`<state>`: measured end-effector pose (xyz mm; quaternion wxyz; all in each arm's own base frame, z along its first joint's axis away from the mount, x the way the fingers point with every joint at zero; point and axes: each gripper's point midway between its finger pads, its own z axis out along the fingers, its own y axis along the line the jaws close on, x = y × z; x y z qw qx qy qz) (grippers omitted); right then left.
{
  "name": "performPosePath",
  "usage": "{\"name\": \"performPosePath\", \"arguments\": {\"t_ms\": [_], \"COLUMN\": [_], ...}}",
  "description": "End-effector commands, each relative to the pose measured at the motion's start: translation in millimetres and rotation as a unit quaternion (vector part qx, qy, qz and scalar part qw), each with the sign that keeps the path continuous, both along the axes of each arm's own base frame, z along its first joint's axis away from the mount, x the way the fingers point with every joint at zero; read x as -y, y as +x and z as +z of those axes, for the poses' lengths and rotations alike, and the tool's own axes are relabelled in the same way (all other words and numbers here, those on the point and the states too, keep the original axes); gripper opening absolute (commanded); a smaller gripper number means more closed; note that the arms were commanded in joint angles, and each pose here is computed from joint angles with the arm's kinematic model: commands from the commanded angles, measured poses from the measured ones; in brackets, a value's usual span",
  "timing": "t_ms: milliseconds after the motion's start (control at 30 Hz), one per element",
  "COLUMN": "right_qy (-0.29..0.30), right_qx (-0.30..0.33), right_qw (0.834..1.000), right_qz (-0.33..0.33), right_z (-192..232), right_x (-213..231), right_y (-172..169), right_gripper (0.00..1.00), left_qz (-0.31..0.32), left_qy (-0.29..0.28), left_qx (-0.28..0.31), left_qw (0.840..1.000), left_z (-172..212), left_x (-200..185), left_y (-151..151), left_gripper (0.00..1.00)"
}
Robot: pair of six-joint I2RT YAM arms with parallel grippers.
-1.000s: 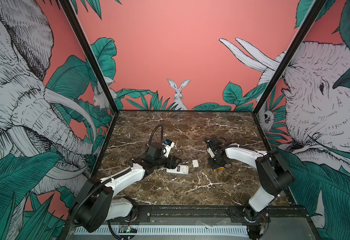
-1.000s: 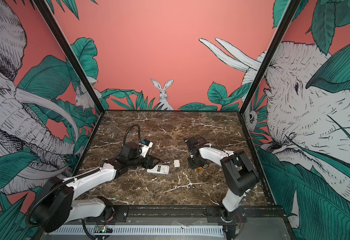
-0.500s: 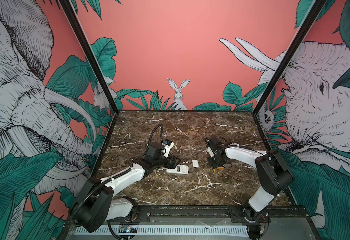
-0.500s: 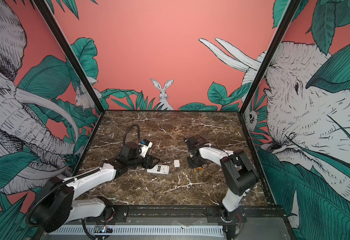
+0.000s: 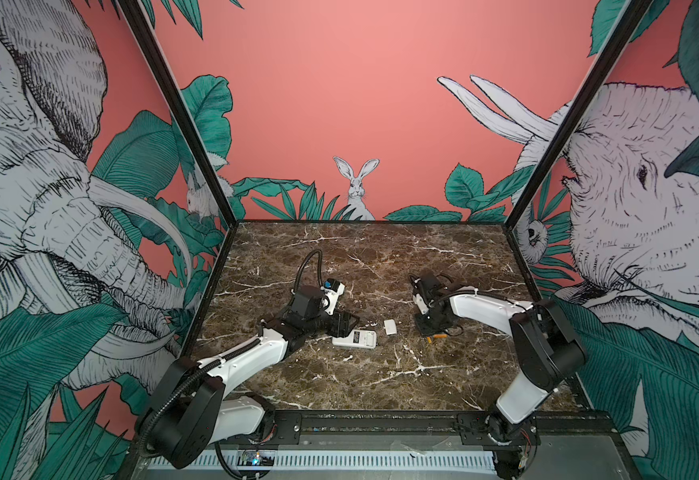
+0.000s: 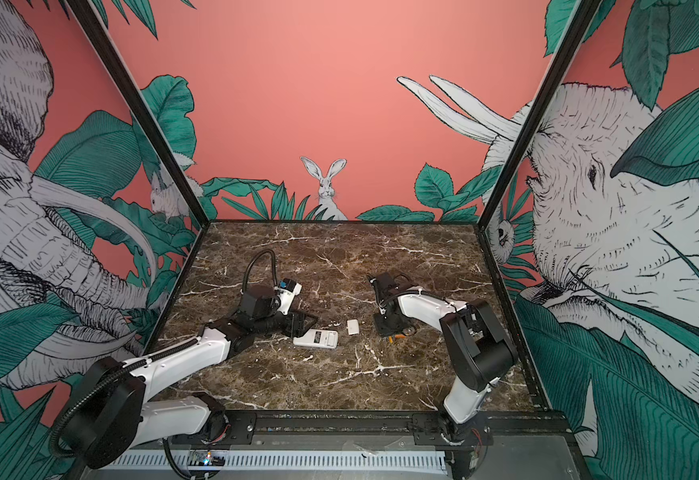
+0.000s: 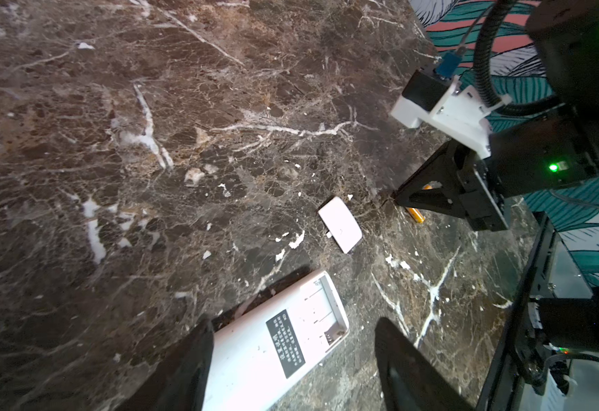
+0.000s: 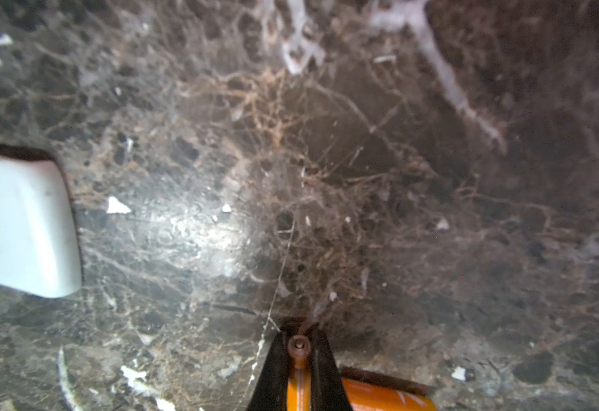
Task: Load the batteries into the remote control
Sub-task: 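Close the right gripper on one orange battery, then lift the battery and carry it toward the remote's open compartment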
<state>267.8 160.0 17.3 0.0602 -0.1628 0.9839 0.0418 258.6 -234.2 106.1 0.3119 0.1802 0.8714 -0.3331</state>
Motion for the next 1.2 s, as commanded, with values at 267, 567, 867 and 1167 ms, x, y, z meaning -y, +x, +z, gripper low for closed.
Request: {"name": "performPosePath", "arguments": {"t_ms": [267, 567, 867, 1167], "right_qy": [0.070, 0.171, 0.228, 0.256], "right_qx": [0.001, 0.075, 0.118, 0.144], "right_qw": [0.997, 0.982, 0.966, 0.955], "right_qz": [-0.015, -0.029, -0.031, -0.045], "right_z": [22, 76, 93, 91], "right_x": [-25, -71, -115, -132], "right_y": [-2, 13, 14, 13], "right_gripper": [0.00, 0.00, 0.00, 0.00], "left_qz": [0.075, 0.083, 0.105, 0.104], "left_qy": [0.042, 0.044, 0.056, 0.034], "left_qx": [-0.048, -0.067, -0.110, -0.147], "left_qw": [0.995, 0.993, 0.987, 0.983], "left_z": [-34, -42, -62, -74], "left_x": [-33, -32, -39, -34], "left_y": [5, 12, 6, -5], "left_gripper": [0.72, 0.69, 0.66, 0.64]}}
